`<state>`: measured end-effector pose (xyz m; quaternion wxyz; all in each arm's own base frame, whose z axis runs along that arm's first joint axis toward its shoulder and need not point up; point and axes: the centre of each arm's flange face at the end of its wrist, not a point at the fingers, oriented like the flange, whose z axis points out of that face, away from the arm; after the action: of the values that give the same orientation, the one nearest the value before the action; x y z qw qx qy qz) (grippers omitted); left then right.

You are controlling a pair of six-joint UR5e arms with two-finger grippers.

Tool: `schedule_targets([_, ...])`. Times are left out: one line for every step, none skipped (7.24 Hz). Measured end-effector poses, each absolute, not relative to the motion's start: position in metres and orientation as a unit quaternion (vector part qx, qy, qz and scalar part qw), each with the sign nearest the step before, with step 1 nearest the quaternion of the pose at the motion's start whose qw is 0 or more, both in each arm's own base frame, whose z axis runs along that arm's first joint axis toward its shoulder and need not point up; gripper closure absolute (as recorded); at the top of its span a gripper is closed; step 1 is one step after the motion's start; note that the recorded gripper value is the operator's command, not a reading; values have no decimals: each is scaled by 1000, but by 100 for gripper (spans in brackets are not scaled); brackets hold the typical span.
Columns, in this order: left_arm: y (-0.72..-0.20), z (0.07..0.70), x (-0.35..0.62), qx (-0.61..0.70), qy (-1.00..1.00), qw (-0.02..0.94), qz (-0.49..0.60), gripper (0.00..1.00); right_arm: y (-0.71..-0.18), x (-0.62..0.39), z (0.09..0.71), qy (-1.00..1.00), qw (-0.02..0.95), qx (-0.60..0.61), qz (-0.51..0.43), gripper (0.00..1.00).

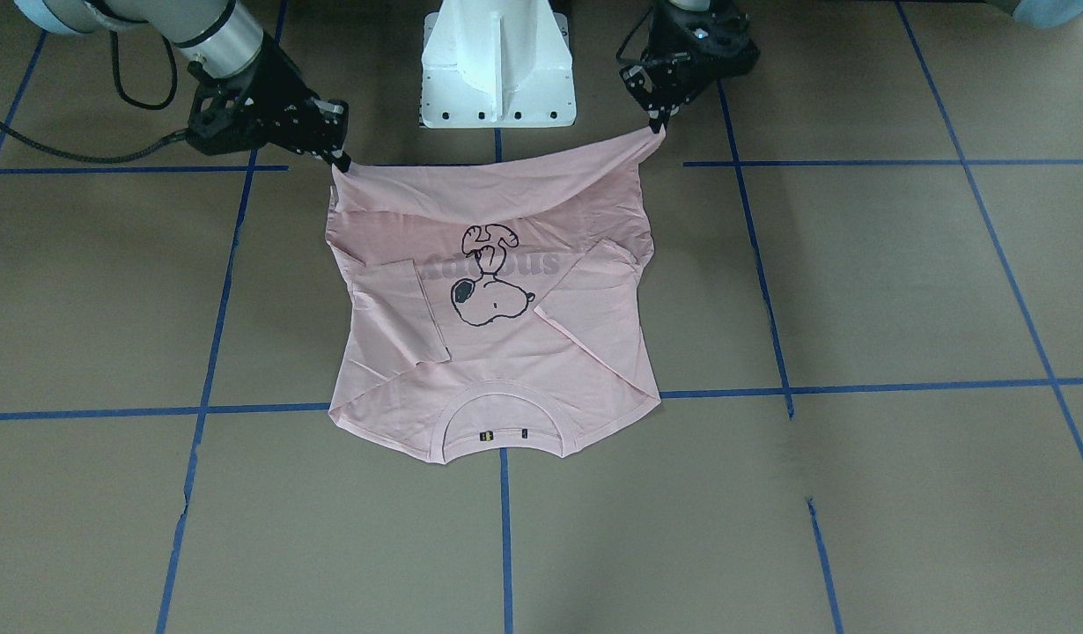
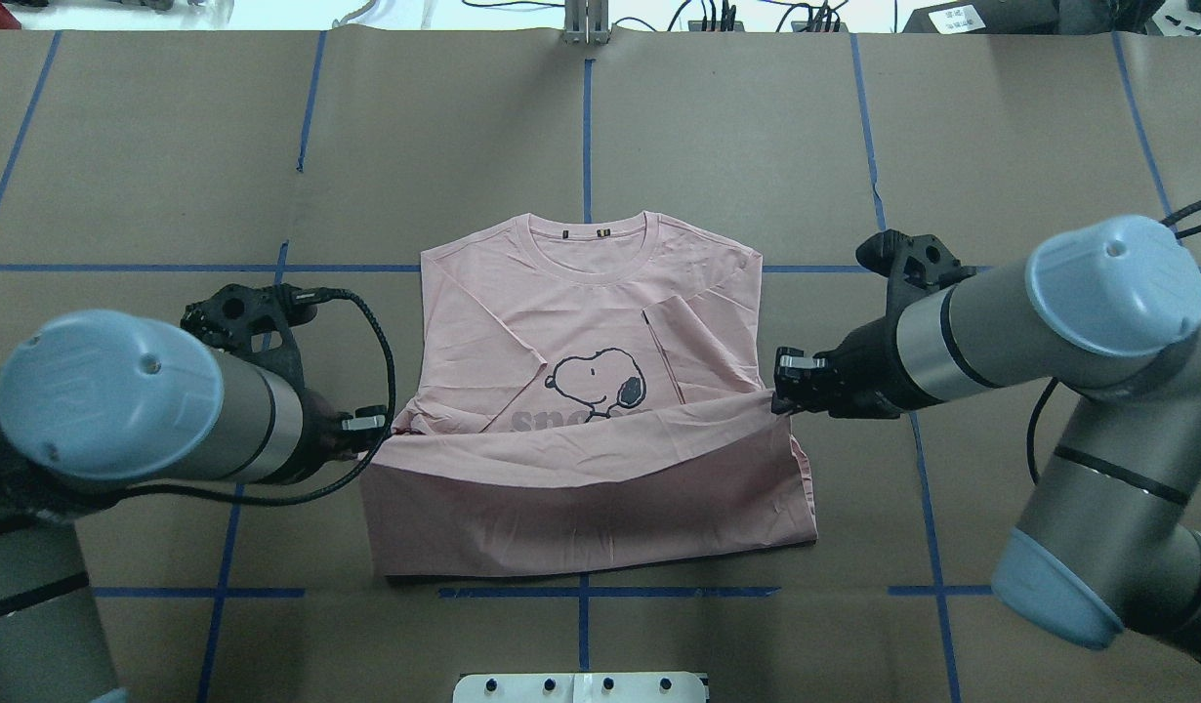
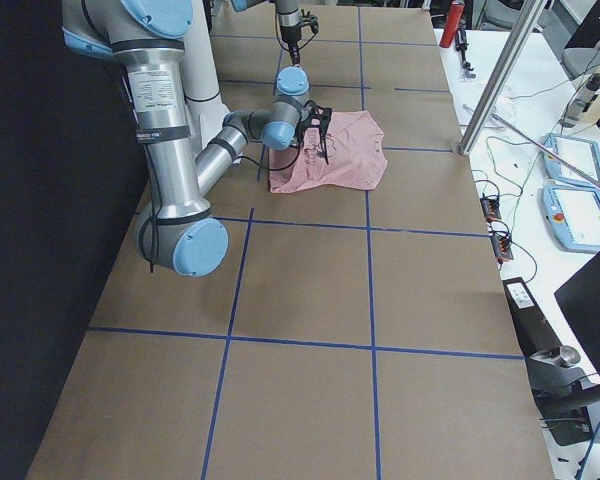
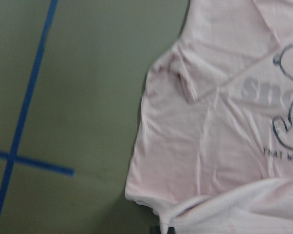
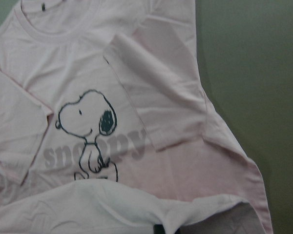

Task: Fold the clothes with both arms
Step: 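Lift the hem with both grippers and fold it toward the collar, then lay the hem down near the collar and open both grippers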

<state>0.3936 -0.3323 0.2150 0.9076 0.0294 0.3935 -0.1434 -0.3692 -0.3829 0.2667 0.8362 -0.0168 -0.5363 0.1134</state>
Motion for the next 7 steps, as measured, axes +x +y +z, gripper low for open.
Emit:
schedule_targets([-374,231,405,39,394,905,-153,100,-420,-377,267,-529,839,-4,128,100])
schedule_targets([-412,251,415,48,395,903,-164,100,-452,-383,272,-519,843,6,138,100])
schedule_targets([-443,268,423,55,394,901,-174,100,-479,-387,279,-507,849,10,147,100])
schedule_targets([-465,281,428,62,394,899,-179,100,-505,-395,286,-496,855,12,154,100])
schedule_targets([-483,294,429,69,395,898,-183,100,-527,-404,292,-485,860,11,159,100])
schedule_targets([-499,308,430,75,394,897,-187,100,-542,-412,298,-476,864,9,164,100])
schedule_targets([-512,319,434,78,393,896,-189,100,-553,-417,303,-468,867,6,168,100])
